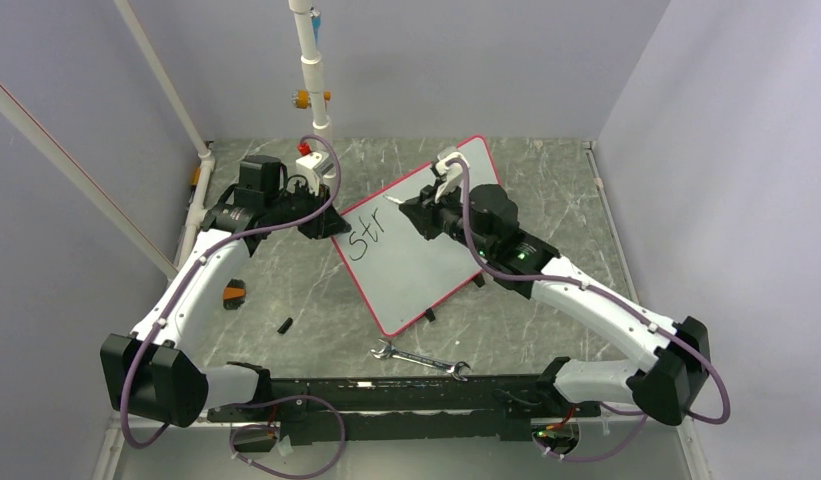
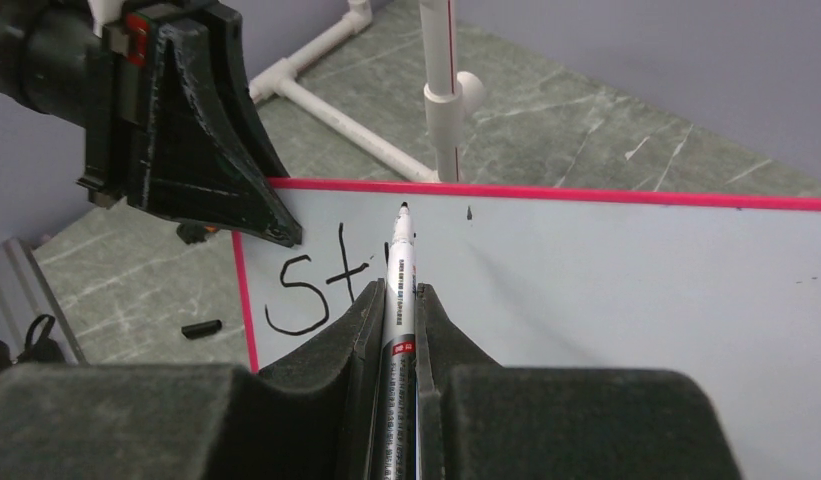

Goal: Write a sentence on the whiteboard

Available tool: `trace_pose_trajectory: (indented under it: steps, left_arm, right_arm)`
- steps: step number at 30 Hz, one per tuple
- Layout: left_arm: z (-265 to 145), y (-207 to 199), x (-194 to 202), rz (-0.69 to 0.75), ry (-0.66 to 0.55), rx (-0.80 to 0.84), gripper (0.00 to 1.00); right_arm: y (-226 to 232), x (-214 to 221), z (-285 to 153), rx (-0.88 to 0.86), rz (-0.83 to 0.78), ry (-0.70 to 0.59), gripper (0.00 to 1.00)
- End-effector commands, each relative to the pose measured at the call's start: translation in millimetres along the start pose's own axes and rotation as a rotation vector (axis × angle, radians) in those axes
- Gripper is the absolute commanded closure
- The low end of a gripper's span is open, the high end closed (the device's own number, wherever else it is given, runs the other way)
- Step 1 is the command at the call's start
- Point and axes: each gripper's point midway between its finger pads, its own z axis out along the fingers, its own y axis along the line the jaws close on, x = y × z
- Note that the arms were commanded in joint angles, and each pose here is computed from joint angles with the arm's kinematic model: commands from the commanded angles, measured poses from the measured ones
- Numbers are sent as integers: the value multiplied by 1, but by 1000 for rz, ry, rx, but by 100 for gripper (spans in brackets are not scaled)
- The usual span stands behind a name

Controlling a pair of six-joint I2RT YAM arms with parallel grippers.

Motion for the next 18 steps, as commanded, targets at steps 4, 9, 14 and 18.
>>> trace_pose_trajectory:
  steps: [4, 9, 14, 18]
  left_arm:
    - [-6, 26, -8, 122, -24, -137, 100]
    - [-7, 26, -8, 122, -23, -136, 100]
    - [-6, 26, -8, 121, -22, -133, 100]
    - [-6, 26, -7, 120, -20, -134, 100]
  right_arm:
    - [-10, -5, -18, 52, 9, -51, 100]
    - [-14, 7, -26, 70, 8, -28, 100]
    - [-16, 16, -31, 76, 18, -14, 100]
    - [-15, 21, -31, 71, 21, -3, 100]
